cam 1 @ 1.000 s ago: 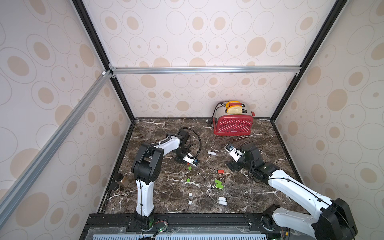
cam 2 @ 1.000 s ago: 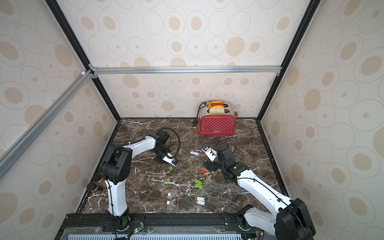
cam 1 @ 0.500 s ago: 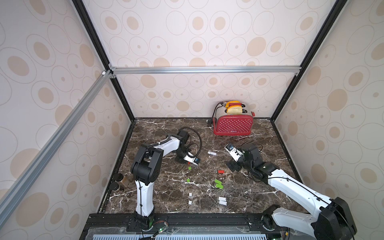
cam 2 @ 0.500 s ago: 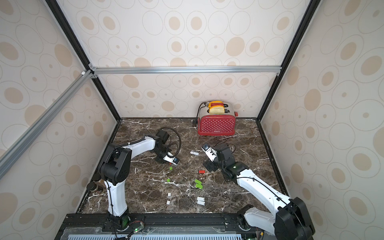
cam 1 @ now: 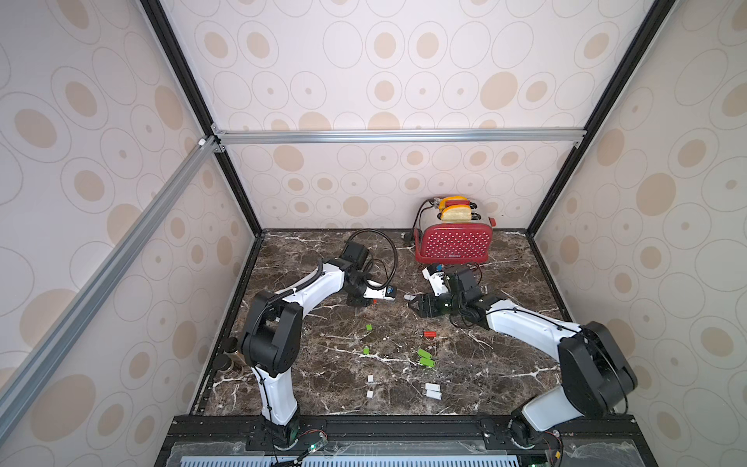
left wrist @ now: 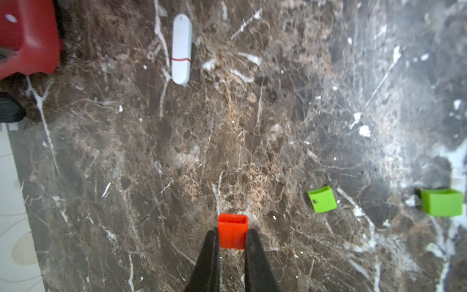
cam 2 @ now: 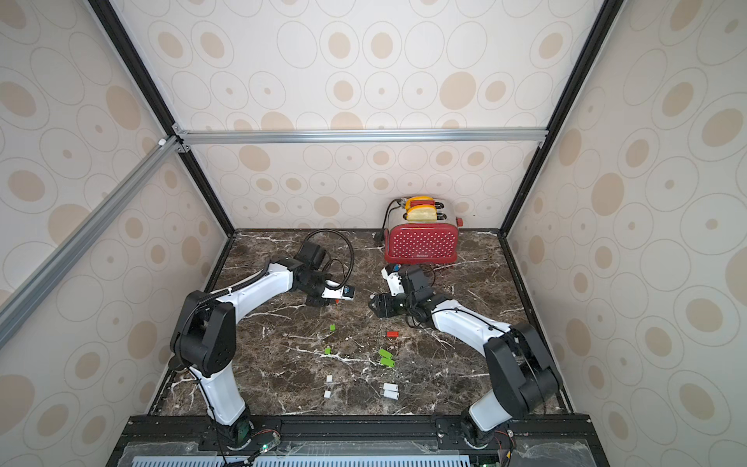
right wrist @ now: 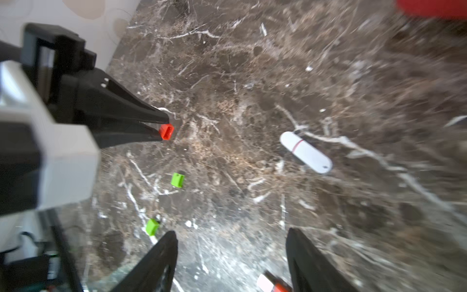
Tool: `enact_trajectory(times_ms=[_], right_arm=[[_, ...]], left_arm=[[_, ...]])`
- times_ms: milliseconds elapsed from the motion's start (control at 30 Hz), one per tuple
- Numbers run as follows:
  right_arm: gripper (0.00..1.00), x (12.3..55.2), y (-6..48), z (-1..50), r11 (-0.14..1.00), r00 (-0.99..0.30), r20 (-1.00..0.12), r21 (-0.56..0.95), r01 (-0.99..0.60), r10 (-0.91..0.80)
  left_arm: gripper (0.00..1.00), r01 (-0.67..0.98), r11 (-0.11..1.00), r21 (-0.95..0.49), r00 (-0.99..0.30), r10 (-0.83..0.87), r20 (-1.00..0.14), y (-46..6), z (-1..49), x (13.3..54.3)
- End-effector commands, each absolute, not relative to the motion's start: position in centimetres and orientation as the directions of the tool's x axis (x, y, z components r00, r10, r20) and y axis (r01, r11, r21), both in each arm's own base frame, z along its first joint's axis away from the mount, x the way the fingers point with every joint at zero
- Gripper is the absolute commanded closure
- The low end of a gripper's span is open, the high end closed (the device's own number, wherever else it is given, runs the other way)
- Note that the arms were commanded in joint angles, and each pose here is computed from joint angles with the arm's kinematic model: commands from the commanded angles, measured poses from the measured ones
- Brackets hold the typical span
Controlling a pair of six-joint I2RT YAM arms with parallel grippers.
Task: Close the usb drive cover
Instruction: Pick up the cover from the center of the board.
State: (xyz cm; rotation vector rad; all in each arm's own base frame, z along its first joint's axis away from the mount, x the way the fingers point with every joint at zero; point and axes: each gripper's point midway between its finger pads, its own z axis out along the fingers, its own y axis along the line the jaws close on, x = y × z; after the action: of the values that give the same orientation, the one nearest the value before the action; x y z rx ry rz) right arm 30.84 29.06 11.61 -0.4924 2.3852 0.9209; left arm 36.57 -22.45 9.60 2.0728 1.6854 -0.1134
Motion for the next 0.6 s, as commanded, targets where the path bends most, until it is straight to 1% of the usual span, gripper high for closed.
enact_trajectory(times_ms=[0,100,200,333,500,567], right_arm=[[0.29,31.1,32.0,14.2,0.561,-0.856,-0.517,0.709,-0.427,0.004],[0.31,31.7,32.9,14.0,0.496,-0.887,-0.457,0.787,-0.367,0.068],[0.34,32.7,33.2,13.8,0.445,-0.912,-0.389,0.845,-0.297,0.131],[0.38,33.9,33.1,13.6,0.406,-0.916,-0.355,0.877,-0.256,0.188],[0.44,34.7,33.9,13.5,0.351,-0.930,-0.307,0.909,-0.223,0.204],[0.45,34.8,34.1,13.4,0.335,-0.933,-0.292,0.918,-0.213,0.208]], left_arm=[[0.86,0.942,-0.033,0.335,0.188,0.877,-0.443,-24.6,12.8,37.4],[0.86,0.942,0.000,0.336,0.170,0.863,-0.476,-25.4,13.8,37.6],[0.87,0.938,-0.004,0.347,0.181,0.860,-0.478,-25.7,14.1,37.6],[0.87,0.937,-0.002,0.350,0.182,0.857,-0.483,-25.9,14.4,37.6],[0.87,0.934,0.004,0.357,0.187,0.846,-0.499,-26.5,15.3,37.5],[0.87,0.933,0.011,0.359,0.185,0.842,-0.507,-26.8,15.7,37.6]])
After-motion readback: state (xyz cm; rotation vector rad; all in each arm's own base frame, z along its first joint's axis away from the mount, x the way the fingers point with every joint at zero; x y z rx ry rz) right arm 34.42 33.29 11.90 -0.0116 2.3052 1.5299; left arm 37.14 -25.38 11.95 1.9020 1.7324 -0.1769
